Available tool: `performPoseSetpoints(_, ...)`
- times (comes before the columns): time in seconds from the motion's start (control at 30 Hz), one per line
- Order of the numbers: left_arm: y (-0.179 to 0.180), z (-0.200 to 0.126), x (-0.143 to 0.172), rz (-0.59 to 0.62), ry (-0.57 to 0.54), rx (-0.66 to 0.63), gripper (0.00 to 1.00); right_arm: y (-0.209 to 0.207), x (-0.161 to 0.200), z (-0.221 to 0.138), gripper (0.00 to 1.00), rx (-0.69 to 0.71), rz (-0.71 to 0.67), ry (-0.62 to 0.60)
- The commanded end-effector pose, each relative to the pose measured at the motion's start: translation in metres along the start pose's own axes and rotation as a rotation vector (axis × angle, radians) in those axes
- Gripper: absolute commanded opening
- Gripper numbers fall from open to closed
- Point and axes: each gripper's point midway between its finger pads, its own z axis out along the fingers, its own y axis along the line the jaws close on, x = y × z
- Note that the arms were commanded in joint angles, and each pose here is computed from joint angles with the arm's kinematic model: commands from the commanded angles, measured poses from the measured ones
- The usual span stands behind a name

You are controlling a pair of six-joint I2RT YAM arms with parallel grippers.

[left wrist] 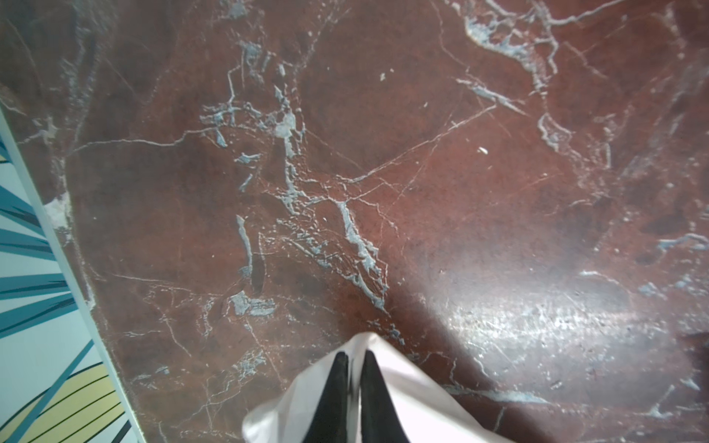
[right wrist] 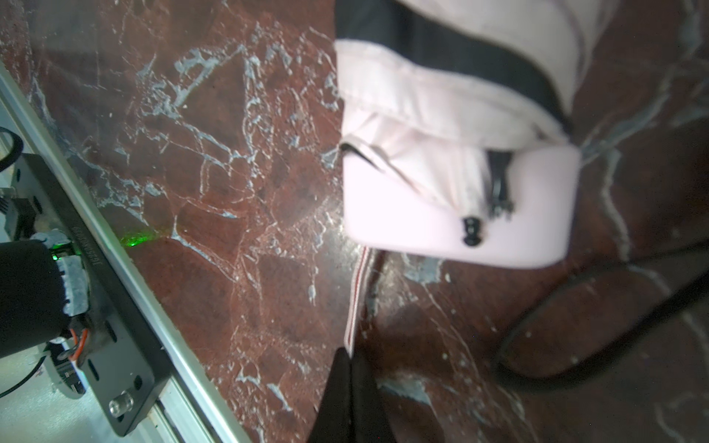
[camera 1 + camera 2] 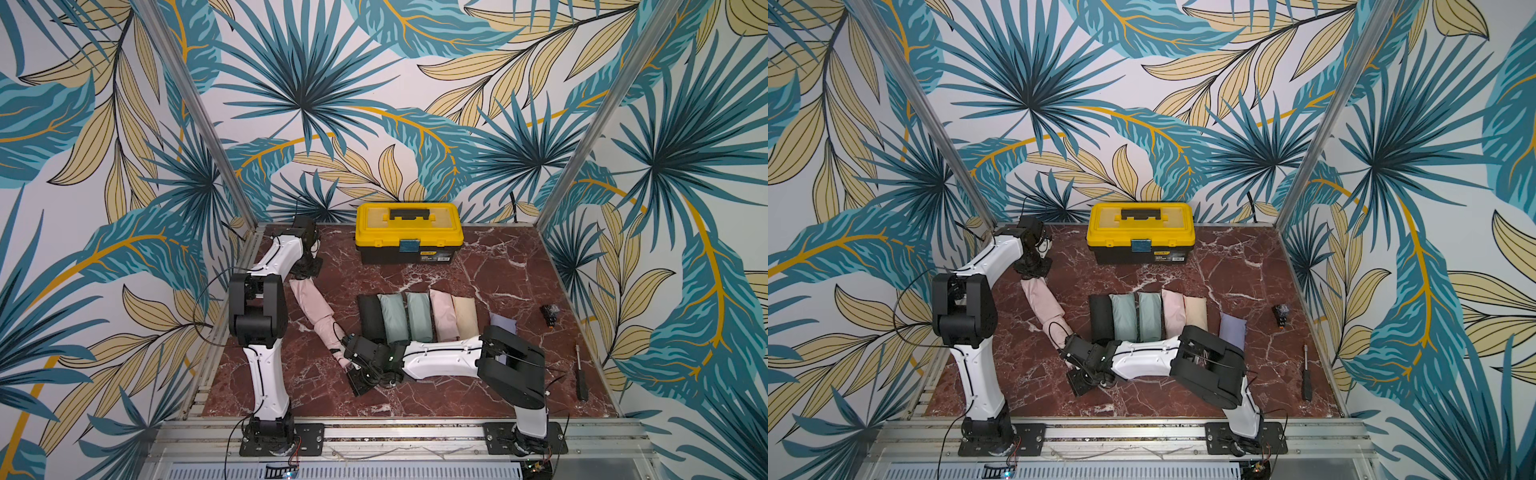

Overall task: Take umbrellas out of sleeves
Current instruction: Take out the umbrella from the umbrella sleeve, then pick up the umbrella sleeve at the center of the board.

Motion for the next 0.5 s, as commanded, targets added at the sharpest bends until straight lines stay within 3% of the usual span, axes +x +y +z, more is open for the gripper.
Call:
performPoseSetpoints(0.0, 0.009, -0.007, -0.014, 0.013, -0.037, -0.049, 0.17, -0.007, 0.02, 0.0, 0.0, 0.038, 0.0, 0.075)
performPoseSetpoints(0.13, 0.015, -0.011, -0.019, 0.022, -0.045, -0.097, 0.28, -0.008, 0.019, 0.001, 0.0, 0.048, -0.003, 0.079)
performPoseSetpoints(0.23, 0.013, -0.018, -0.019, 0.005, -0.059, -0.087, 0.39, -0.009, 0.018, 0.0, 0.19, 0.055, -0.007, 0.077)
performPoseSetpoints(0.47, -0.002, -0.06, -0.01, -0.116, -0.193, 0.024, 0.54, -0.009, 0.014, -0.002, 0.2, 0.062, -0.02, 0.058)
